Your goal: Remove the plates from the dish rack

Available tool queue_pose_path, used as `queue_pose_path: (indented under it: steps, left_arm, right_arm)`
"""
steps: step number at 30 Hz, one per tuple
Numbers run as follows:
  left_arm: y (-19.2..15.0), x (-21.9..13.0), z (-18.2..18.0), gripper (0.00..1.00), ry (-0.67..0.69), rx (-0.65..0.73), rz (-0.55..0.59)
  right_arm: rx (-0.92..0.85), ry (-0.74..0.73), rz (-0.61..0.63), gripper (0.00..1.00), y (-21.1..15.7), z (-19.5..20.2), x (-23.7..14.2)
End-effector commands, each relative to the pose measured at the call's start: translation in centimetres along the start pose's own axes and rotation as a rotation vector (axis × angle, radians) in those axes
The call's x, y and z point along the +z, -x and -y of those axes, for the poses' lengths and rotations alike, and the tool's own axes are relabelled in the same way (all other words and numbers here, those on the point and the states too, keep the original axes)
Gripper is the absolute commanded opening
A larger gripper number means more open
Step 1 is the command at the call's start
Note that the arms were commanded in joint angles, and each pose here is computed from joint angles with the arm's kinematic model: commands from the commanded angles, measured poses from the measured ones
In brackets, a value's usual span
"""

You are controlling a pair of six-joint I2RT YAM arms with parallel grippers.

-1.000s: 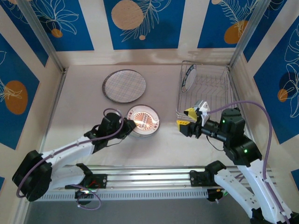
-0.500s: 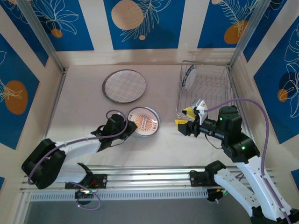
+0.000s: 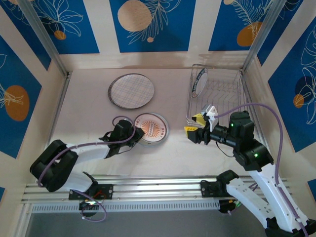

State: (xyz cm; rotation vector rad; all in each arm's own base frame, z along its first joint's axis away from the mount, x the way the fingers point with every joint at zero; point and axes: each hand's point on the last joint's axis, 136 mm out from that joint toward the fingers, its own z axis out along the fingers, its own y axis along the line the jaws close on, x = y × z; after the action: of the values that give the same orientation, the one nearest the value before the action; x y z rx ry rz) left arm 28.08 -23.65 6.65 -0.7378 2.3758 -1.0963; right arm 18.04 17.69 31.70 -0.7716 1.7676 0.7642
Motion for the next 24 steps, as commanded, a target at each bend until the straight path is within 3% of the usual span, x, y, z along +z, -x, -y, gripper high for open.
queue_pose_path:
  steps: [1, 13, 24]
  left_arm:
    - [0.8, 0.1, 2.0, 0.00, -0.069, 0.000, 0.011]
    - [0.7, 0.9, 1.3, 0.04, -0.046, -0.004, -0.013]
    - [0.5, 0.7, 1.0, 0.23, -0.001, -0.001, -0.040]
  right_arm:
    - [-0.024, 0.011, 0.035, 0.65, 1.3, -0.4, -0.3]
    - [-0.021, 0.010, 0.031, 0.65, 1.3, -0.3, -0.1]
    - [-0.015, -0.003, 0.021, 0.65, 1.1, 0.0, 0.1]
